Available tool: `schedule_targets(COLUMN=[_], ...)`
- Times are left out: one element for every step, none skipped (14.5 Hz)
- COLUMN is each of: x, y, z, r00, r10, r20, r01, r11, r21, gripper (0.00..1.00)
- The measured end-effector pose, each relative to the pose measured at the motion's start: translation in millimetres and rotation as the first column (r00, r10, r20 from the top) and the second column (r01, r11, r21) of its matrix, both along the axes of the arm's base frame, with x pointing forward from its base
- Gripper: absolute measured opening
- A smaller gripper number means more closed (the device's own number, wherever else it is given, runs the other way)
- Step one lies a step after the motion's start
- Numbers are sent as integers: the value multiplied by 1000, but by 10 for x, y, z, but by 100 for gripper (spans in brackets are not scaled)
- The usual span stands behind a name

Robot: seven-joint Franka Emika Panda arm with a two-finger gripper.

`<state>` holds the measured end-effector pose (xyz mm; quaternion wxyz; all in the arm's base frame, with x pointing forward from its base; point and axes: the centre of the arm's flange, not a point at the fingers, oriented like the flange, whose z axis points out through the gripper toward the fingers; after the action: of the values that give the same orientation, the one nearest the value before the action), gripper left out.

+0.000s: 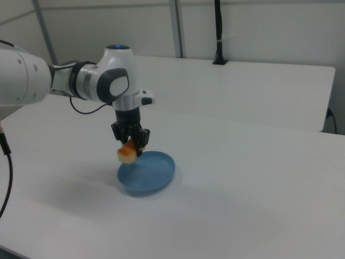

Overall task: Put the bread onto the plate
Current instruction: 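Carry the bread roll over the blue plate and lower it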

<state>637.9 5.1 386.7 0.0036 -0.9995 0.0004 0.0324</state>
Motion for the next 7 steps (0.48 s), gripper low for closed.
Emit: schedule_targets(x=[41,81,101,120,132,142,143], y=[104,162,137,97,62,2,-41], z=[-152,-356,-454,-496,-513,-529,-541], r00=[1000,1000,1000,1000,1000,1000,1000], r10=[-16,-26,-24,-25,-24,-21,-18], r20=[-1,-7,-10,-3,4,8,7], r01=[16,26,24,25,24,21,19], r11=[1000,1000,999,999,999,998,997], r21=[-4,-15,-25,-32,-40,-57,-69], gripper=[49,49,49,49,49,49,49])
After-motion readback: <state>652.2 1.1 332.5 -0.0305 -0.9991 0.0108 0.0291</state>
